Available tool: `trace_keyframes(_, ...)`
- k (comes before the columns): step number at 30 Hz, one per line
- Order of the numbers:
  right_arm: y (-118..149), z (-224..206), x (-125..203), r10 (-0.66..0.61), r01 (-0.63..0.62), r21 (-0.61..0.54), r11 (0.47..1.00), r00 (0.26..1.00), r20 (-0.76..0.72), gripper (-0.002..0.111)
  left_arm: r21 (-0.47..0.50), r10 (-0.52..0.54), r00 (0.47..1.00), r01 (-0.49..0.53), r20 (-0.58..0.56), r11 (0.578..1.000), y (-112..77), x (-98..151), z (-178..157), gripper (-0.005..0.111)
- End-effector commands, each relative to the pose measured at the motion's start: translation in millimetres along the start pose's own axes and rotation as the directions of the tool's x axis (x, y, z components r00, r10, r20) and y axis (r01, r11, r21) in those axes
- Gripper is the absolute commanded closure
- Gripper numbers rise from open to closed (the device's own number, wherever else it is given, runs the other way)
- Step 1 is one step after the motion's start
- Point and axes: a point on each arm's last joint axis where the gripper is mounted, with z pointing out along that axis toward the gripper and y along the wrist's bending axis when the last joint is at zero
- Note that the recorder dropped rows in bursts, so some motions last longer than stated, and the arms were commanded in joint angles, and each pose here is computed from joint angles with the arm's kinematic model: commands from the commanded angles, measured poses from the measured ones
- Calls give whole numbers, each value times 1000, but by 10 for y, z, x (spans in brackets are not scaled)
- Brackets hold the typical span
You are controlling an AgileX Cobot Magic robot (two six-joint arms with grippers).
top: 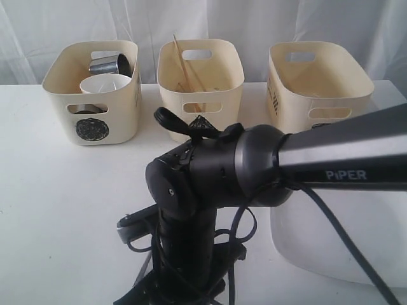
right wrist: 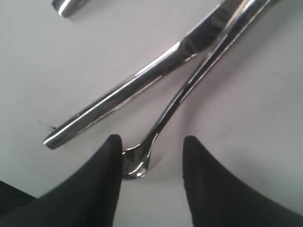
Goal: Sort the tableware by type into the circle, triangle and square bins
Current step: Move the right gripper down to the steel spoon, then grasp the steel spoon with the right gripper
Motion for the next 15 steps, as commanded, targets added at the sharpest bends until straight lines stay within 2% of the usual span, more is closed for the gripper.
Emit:
trace_keyframes(1, -10, 63, 24, -5, 6, 17, 1000, 999, -39, 69, 6, -10, 1000, 11, -23, 1000, -8, 30, 2, 107)
trace_keyframes(15, -6, 131, 5, 24, -24, 12, 1000, 999, -45, 69, 6, -10, 1000, 11, -23, 1000, -8, 30, 2, 107)
